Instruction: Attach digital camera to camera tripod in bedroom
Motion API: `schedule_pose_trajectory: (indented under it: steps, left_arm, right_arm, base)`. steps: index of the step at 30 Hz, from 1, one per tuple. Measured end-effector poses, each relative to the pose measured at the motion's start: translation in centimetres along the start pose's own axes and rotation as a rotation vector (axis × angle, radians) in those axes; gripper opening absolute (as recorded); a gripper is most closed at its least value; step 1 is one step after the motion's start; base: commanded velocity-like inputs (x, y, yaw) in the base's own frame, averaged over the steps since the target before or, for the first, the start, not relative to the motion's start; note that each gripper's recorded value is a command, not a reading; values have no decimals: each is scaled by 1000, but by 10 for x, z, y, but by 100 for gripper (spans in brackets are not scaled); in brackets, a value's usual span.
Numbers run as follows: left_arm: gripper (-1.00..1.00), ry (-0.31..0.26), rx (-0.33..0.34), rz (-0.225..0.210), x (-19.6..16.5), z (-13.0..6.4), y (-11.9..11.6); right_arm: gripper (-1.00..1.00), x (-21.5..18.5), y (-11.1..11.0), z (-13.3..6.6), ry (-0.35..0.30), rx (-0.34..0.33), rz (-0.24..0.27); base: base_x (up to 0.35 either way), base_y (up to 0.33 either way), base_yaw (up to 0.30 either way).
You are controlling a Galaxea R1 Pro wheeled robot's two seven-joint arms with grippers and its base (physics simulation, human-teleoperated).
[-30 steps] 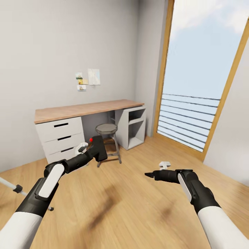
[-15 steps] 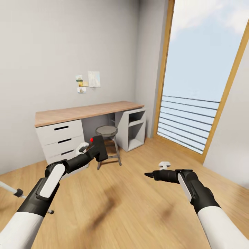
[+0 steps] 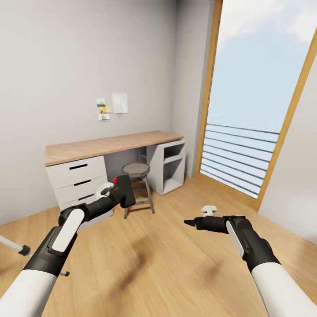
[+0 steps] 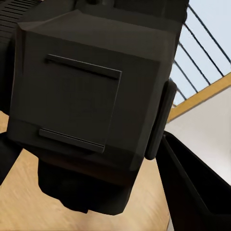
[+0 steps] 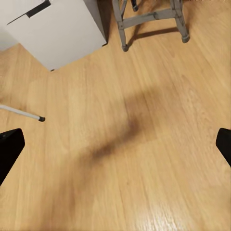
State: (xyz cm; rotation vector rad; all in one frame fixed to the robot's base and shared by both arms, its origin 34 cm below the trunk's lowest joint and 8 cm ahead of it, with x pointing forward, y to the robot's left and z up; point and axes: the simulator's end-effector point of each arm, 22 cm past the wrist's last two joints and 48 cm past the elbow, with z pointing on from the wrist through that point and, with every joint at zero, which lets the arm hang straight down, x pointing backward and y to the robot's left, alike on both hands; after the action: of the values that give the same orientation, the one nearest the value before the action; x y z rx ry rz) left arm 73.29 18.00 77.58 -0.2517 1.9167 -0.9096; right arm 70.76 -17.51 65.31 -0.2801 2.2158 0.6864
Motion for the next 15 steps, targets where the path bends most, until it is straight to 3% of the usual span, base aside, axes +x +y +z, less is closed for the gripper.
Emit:
schedule_pose_trajectory:
  steps: [4,15]
  left_arm:
    - [-100,-2,-29,-3,-7,-1,0]
    - [-100,-3,-31,-6,-26,-3,-14]
  right_arm:
    - [100,-8,3,-3,0,0,0]
    - [100,-28,12,-12,2,-3,1]
  base:
    - [0,0,0]
    - [0,0,0]
